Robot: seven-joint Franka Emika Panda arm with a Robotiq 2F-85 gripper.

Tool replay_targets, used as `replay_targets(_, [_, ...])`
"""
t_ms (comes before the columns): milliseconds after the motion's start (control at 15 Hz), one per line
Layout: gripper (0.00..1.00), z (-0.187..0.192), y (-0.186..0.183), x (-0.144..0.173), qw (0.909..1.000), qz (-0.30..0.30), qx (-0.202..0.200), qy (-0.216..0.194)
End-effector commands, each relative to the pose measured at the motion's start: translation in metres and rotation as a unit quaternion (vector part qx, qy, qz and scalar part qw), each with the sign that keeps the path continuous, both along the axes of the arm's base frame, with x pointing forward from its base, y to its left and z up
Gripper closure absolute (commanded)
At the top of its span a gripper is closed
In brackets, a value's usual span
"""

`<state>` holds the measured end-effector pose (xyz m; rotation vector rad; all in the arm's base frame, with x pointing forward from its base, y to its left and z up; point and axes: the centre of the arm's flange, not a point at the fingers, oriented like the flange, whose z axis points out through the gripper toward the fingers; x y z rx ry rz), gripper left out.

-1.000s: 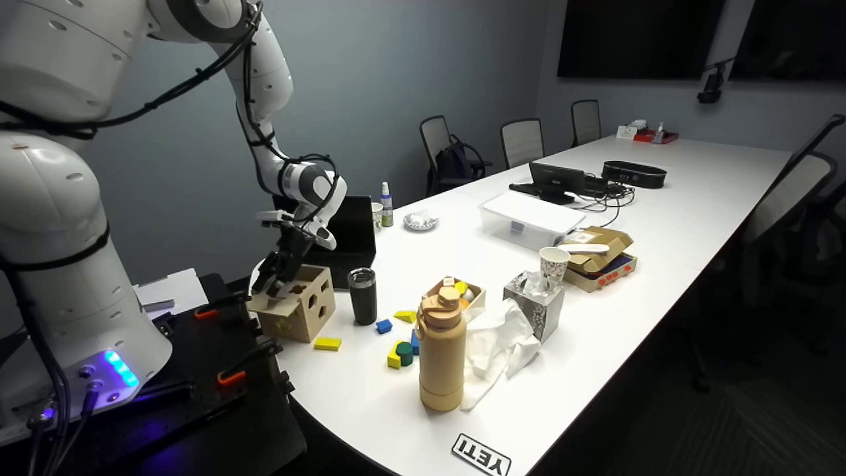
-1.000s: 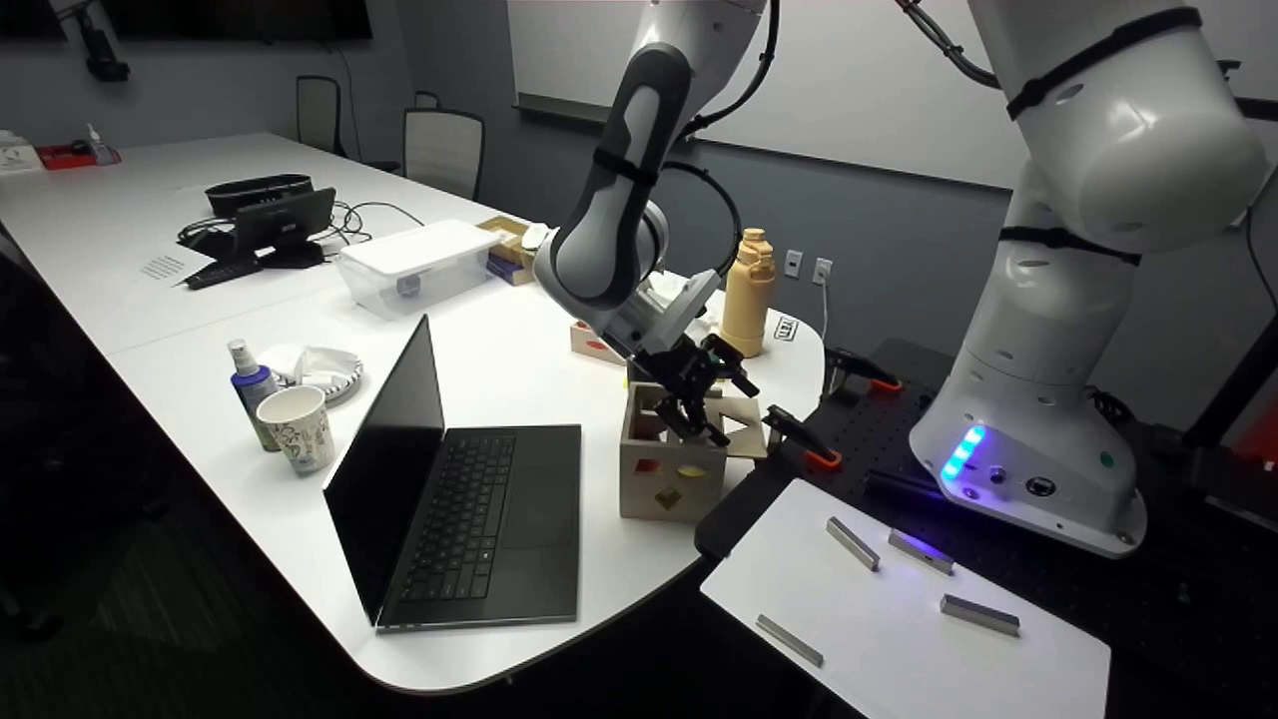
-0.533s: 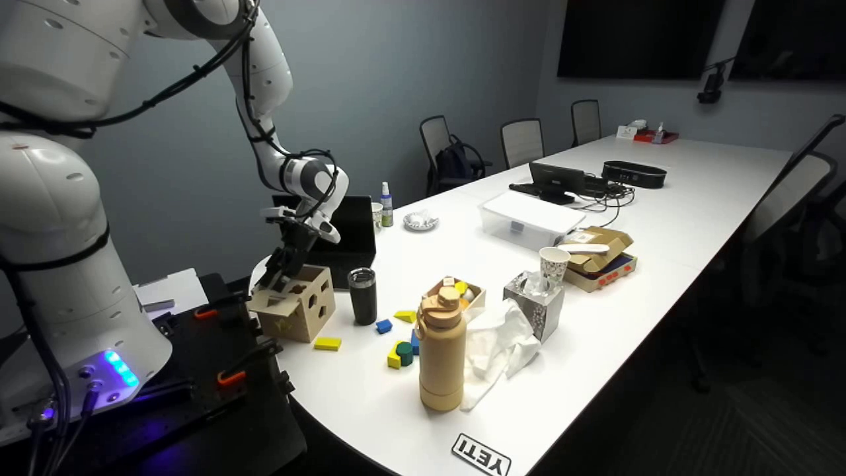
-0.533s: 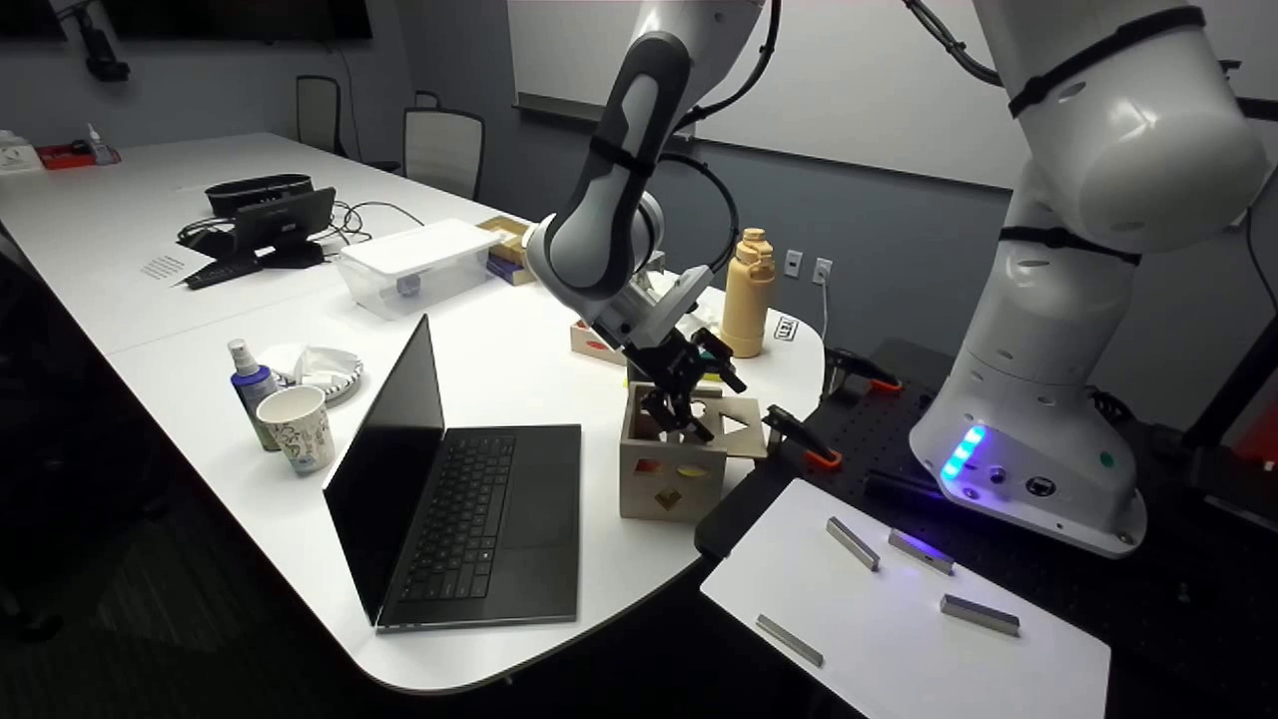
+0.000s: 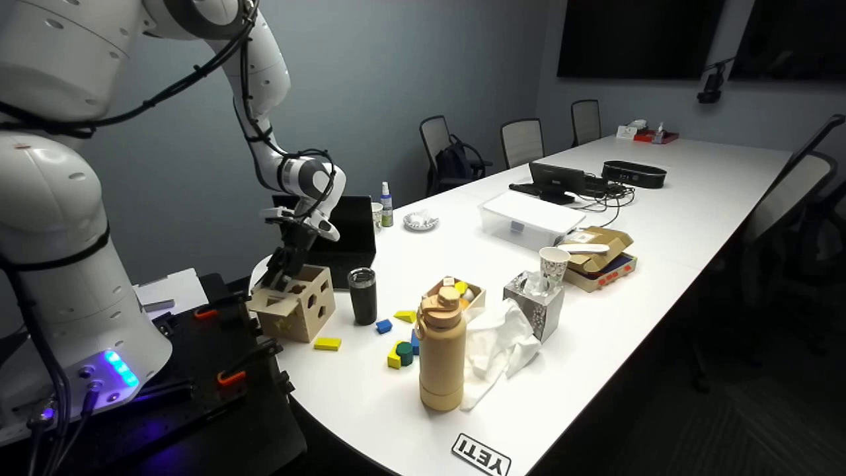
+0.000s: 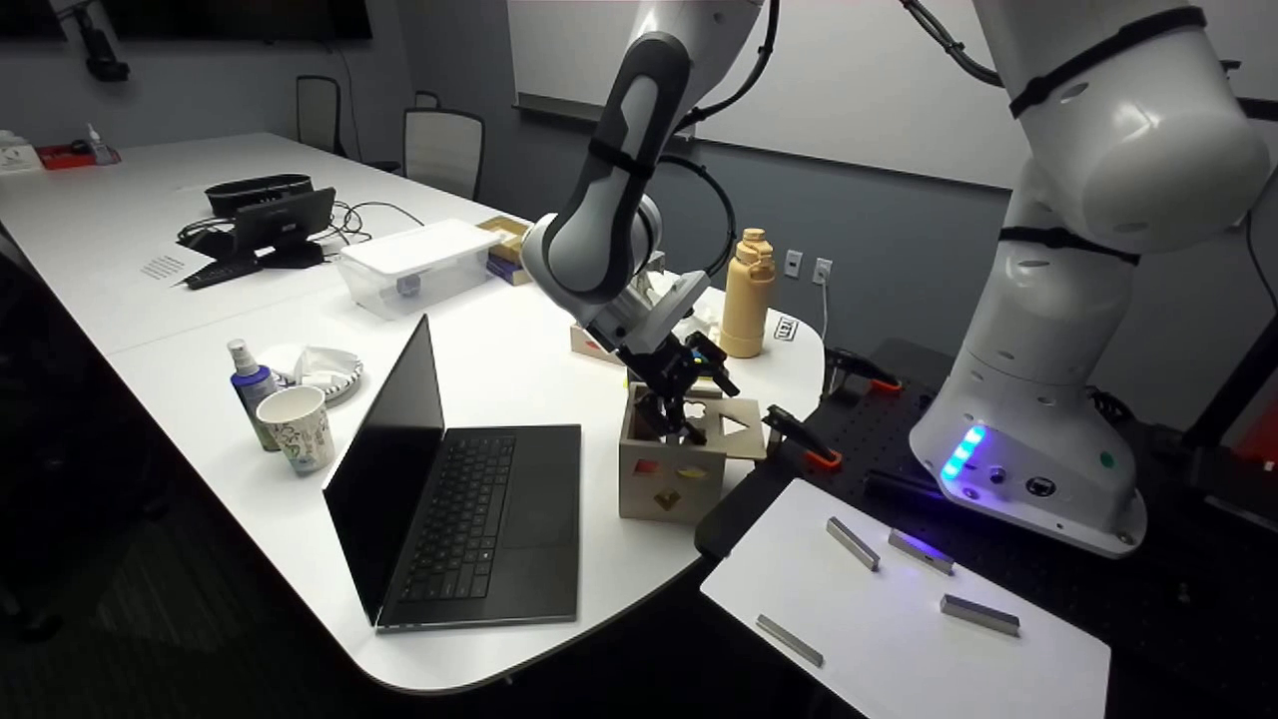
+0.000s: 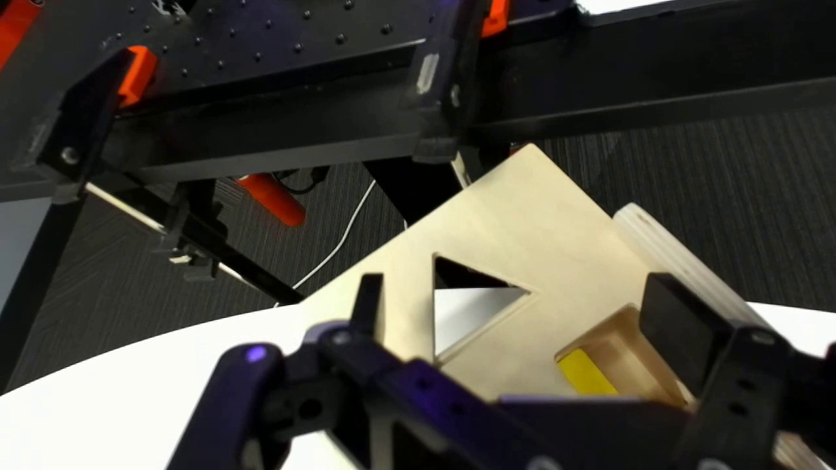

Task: Half open the wooden box by sliding the lid

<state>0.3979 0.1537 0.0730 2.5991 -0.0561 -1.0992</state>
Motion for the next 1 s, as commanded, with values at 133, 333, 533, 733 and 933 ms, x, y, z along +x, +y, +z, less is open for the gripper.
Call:
replay_targets(133, [0.0,-0.001,0.005,-0.008,0.9997,0.009,-0.023,-0.003])
replay_targets(333, [0.0,-0.003,0.002,-0.012,0.9996,0.007,-0.027,-0.001])
replay_targets(533, [0.0,0.006,0.0,-0.011,0.9997,-0.007,-0.017,-0.014])
replay_targets(733, [0.0,0.032,-0.001,-0.005,0.999,-0.018,-0.008,-0.039])
replay_targets(933, [0.0,0.066,-0.002,0.004,0.9981,-0.024,0.002,-0.056])
